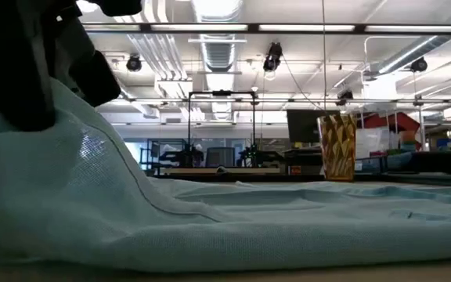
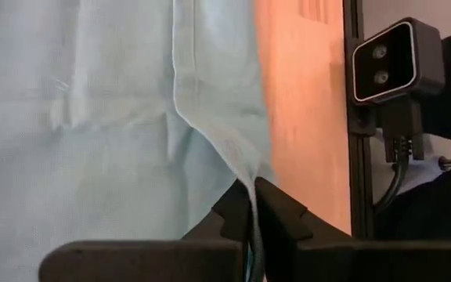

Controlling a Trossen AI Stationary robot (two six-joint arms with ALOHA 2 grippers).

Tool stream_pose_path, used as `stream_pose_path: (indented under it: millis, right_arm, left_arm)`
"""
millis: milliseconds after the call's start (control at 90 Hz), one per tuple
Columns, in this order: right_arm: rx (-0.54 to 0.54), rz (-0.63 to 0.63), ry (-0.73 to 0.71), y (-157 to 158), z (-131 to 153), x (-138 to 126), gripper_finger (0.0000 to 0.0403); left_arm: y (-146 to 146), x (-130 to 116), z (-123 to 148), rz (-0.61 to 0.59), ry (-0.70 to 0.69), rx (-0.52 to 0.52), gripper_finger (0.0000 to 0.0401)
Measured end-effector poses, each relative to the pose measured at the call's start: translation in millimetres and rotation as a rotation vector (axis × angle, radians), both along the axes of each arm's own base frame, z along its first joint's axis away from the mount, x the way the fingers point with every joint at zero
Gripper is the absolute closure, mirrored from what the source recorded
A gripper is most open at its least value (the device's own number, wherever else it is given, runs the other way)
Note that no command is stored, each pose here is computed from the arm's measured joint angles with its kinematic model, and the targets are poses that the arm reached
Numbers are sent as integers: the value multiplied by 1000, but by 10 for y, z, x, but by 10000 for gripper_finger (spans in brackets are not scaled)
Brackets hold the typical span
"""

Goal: Set table place
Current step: Fold the light blue table napkin

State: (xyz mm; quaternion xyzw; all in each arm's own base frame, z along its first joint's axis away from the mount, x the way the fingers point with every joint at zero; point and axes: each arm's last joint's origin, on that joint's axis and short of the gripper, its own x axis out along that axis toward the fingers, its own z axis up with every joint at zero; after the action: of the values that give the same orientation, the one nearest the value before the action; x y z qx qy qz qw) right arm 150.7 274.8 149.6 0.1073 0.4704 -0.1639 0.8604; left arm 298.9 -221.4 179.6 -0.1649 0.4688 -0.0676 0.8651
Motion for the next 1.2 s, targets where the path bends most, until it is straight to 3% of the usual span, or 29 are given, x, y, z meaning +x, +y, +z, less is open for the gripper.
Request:
stream_pose_path:
  millis: [233, 467, 722, 944, 1200]
  right_arm:
    - [-97, -109, 230, -94, 28, -94, 191]
    - [-175, -27, 272, -77, 213, -88, 216]
    - [-165, -10, 267, -97, 115, -98, 236]
    - [-73, 10, 255, -40, 40, -77, 265]
    - [-82, 16, 289, -54, 37, -93, 301]
  left_arm:
    - [3, 2, 0, 4, -5, 8, 401]
    - [6, 4, 0, 2, -12, 17, 401]
    - [5, 3, 0, 2, -12, 17, 401]
    - [5, 4, 1, 2, -12, 17, 401]
    - [5, 3, 0, 2, -12, 17, 401]
